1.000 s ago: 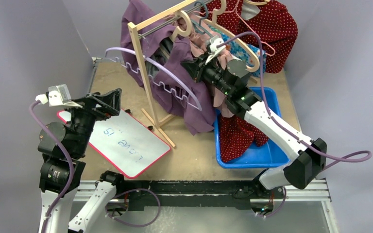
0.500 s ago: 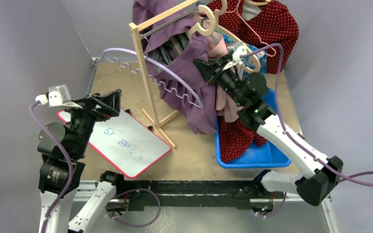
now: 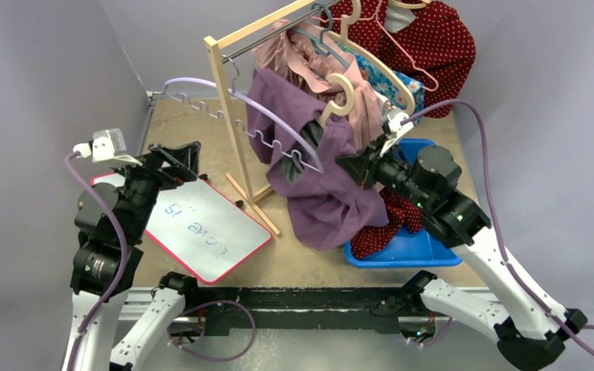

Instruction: Remove the skirt from the hanger

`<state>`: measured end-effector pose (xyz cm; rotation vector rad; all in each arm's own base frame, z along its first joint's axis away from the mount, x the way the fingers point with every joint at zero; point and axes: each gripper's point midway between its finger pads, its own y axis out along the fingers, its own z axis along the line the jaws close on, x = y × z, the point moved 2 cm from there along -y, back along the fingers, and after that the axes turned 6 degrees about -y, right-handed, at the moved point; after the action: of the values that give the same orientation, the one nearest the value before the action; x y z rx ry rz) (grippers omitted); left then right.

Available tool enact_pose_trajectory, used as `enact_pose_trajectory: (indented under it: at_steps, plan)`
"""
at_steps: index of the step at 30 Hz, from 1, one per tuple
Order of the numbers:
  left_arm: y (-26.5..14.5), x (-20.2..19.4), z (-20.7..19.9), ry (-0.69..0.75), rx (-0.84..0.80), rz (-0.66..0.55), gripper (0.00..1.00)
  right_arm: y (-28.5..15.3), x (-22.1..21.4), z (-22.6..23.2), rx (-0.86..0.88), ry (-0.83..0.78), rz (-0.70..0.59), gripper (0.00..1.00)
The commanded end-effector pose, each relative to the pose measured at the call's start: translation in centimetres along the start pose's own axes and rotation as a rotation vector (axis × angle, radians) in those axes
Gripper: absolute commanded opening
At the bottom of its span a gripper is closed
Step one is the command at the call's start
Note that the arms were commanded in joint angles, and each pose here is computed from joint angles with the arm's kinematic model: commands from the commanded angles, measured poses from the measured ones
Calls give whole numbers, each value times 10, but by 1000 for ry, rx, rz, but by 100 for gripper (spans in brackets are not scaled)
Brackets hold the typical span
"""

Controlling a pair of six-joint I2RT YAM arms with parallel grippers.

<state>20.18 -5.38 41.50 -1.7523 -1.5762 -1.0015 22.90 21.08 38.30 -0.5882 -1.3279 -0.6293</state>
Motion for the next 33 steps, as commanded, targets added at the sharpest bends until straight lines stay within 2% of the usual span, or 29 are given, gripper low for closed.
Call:
enact_pose_trajectory:
  at_steps: [1, 5, 11, 14, 18, 29, 33]
  plan:
    - [15, -3, -5, -26, -24, 1, 100, -46, -4, 13, 25, 75, 57, 0]
    - [21, -8, -4, -29, -21, 14, 100, -74, -23, 11, -13, 98, 128, 0]
    - [24, -12, -6, -40, -37, 29, 100, -105, -44, 12, 7, 9, 199, 0]
    - [23, -11, -8, -40, -49, 31, 100, -112, -60, 13, 28, -16, 278, 0]
    - [22, -11, -11, -39, -64, 35, 100, -114, -59, 33, 185, -62, 277, 0]
    - [16, -9, -13, -46, -75, 36, 100, -148, -35, 59, 351, -156, 196, 0]
    - [17, -8, -15, -42, -79, 36, 100, -136, -28, 66, 430, -209, 204, 0]
